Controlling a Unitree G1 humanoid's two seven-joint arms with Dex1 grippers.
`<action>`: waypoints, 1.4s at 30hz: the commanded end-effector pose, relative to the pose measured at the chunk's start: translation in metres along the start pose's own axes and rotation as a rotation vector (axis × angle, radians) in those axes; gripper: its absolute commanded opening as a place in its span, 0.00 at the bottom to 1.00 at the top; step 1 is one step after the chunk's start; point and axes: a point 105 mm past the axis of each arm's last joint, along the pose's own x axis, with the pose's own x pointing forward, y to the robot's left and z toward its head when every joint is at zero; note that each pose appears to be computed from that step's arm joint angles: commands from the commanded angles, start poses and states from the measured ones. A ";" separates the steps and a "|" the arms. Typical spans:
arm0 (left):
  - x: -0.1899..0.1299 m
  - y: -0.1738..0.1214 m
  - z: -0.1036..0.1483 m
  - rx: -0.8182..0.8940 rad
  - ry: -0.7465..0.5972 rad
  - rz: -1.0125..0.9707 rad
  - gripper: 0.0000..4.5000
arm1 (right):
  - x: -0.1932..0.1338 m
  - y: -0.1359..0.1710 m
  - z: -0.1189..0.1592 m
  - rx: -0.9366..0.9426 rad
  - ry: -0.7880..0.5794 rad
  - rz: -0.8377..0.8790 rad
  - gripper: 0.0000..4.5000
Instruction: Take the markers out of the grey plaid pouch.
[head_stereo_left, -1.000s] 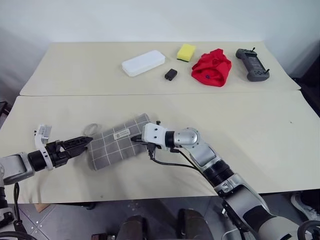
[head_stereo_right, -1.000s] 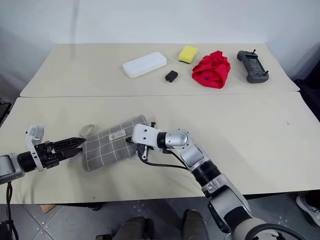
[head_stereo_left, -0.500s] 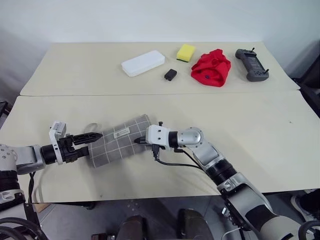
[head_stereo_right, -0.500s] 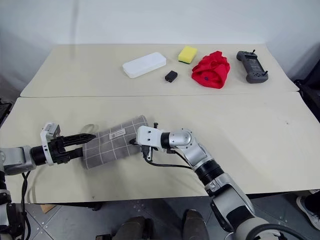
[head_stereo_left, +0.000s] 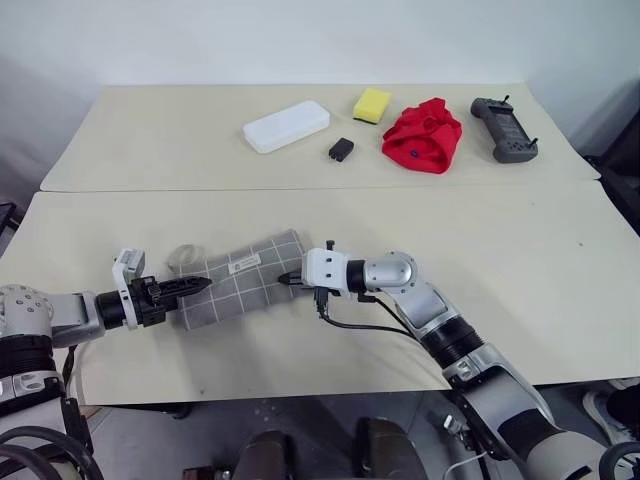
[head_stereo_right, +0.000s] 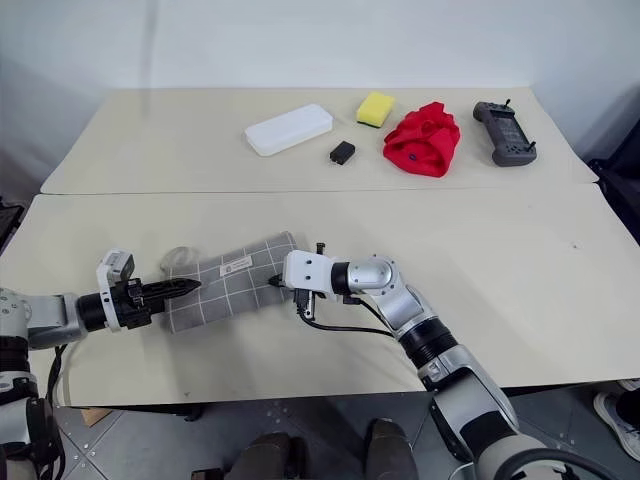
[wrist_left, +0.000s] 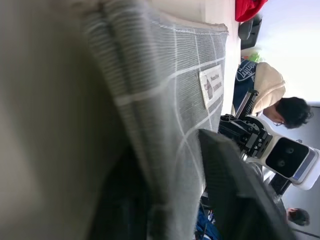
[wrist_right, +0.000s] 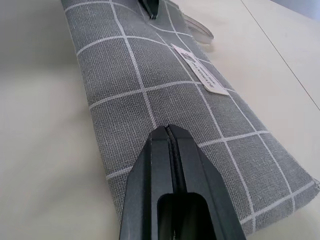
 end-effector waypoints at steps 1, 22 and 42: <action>-0.002 -0.005 0.000 0.005 -0.015 -0.043 0.05 | -0.006 0.005 -0.015 0.024 0.057 0.009 0.00; 0.020 -0.115 -0.002 0.812 -0.355 -0.431 0.00 | -0.172 -0.016 0.020 0.313 -0.216 -0.146 0.44; 0.153 -0.103 -0.050 2.076 -0.422 -0.475 0.00 | -0.164 -0.059 0.083 1.081 -0.184 0.003 1.00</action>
